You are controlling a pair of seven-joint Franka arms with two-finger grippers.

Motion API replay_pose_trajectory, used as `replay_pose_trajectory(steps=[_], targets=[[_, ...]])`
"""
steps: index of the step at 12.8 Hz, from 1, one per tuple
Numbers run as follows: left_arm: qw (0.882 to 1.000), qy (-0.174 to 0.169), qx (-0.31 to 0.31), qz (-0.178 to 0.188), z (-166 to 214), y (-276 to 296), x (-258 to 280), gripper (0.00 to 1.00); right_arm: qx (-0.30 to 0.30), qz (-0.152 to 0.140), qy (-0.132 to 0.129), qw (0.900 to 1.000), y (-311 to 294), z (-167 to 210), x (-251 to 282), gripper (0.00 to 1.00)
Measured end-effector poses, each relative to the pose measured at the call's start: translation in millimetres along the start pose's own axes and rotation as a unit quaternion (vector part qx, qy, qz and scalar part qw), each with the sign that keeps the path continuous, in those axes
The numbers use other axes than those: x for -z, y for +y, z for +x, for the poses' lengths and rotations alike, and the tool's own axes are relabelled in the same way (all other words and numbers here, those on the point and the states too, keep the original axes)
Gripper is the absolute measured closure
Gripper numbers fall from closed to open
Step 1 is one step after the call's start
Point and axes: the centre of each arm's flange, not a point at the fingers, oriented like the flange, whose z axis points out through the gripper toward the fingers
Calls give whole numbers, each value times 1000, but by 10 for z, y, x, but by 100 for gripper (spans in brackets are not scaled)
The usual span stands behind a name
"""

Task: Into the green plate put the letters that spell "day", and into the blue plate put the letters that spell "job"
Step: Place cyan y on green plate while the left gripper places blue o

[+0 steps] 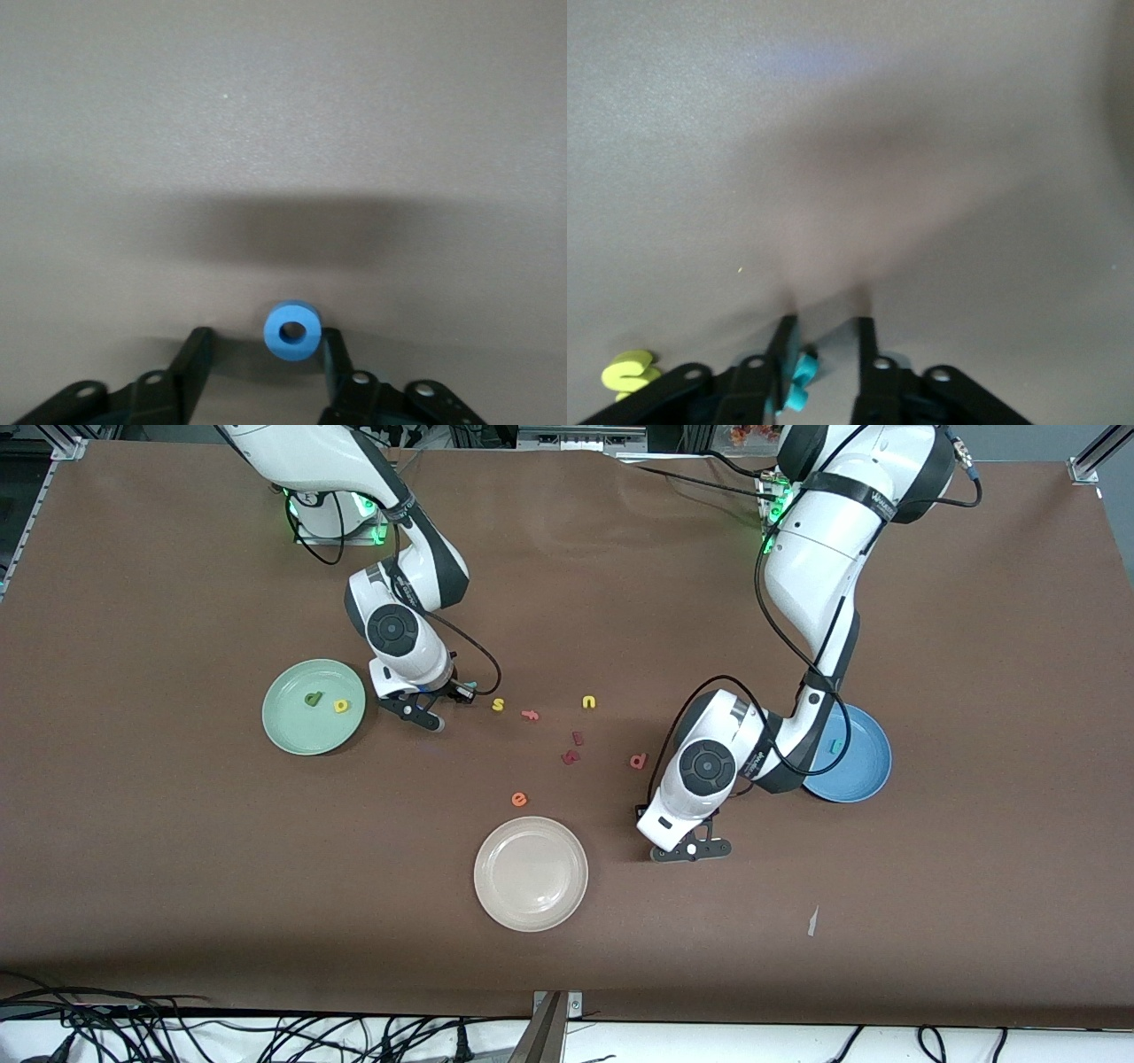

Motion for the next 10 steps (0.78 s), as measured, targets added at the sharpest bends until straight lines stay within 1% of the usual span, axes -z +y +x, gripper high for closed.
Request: replay_pose_trajectory(steps=[1,2,3,4,5,7,8,9,10], targets=[[1000,1,-3,0,-14,31,6,56,-16,1,1,1000,-29,-39,14,50],[1000,2,-4,1,-16,38,6,57,-29,3,1,1000,-53,-73,34,41],[1000,3,-4,1,-17,47,13,67,-44,4,2,999,-67,-93,52,40],[1000,3,-4,1,-18,49,10,67,-59,5,1,998,-81,-114,60,43],[1000,3,-4,0,-18,56,15,74,-65,6,0,998,-107,-163,57,43],[1000,3,-4,1,-18,56,14,75,-69,6,-2,998,-143,-234,50,63],[1000,3,-4,1,-14,54,17,75,-69,5,-3,998,-142,-245,42,64],[1000,5,-2,1,8,30,28,75,-69,4,-4,998,-135,-249,32,74],[1000,8,2,1,57,-18,62,75,-69,3,-4,998,-132,-251,26,88]])
